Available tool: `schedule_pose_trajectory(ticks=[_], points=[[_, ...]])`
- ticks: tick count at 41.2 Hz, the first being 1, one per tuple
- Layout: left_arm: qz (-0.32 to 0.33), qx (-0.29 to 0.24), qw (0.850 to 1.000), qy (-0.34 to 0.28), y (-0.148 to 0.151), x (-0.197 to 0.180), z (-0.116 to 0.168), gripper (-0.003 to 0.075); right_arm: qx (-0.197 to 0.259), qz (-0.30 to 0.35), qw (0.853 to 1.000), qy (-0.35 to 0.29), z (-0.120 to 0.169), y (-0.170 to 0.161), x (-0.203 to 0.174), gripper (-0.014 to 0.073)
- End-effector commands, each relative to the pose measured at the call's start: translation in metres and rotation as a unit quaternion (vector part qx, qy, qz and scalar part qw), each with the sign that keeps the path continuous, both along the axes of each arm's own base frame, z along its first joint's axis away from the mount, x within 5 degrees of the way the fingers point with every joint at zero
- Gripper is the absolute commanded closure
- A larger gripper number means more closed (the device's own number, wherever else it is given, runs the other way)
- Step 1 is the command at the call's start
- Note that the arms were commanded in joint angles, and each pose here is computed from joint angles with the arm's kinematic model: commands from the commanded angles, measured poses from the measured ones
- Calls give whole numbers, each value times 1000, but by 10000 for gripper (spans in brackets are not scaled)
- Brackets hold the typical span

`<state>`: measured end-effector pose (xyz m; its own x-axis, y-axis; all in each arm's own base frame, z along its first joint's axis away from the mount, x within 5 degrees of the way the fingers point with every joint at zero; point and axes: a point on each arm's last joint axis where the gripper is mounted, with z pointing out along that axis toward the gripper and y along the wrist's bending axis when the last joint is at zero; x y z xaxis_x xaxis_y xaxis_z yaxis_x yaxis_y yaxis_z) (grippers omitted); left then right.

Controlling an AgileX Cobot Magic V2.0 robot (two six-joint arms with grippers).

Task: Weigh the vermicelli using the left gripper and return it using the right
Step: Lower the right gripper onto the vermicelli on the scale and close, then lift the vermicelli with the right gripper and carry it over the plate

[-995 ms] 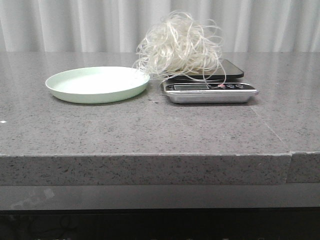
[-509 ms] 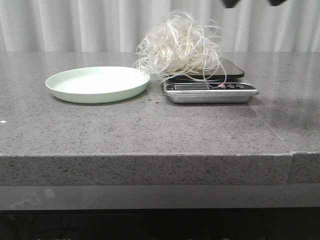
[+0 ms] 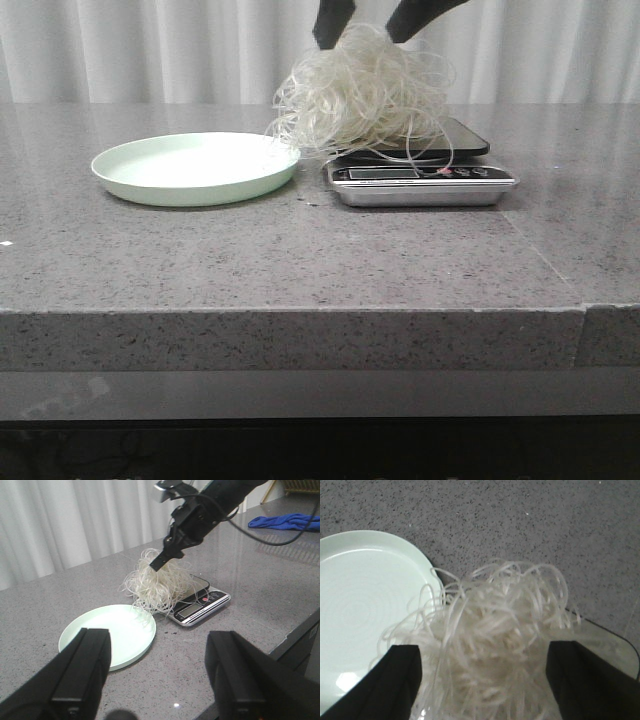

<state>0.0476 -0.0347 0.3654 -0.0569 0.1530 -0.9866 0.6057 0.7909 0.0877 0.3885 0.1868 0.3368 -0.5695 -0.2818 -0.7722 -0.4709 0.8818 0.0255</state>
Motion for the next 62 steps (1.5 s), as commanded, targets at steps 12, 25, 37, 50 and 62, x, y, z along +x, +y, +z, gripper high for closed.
schedule_pose_trajectory(ticks=[12,25,37,50,62], points=[[-5,-32,999,-33,0,-1,14,250,-61,8,998,-26,14,3,21,-1],[-5,-32,999,-33,0,-1,14,250,-71,9,997,-7,11,1,19,357],[-5,-32,999,-33,0,-1,14,250,-71,9,997,-5,11,1,19,435],[-5,-32,999,-33,0,-1,14,250,-40,15,998,-47,52,0,-3,435],[-5,-32,999,-33,0,-1,14,250,9,49,989,-139,115,22,-35,435]])
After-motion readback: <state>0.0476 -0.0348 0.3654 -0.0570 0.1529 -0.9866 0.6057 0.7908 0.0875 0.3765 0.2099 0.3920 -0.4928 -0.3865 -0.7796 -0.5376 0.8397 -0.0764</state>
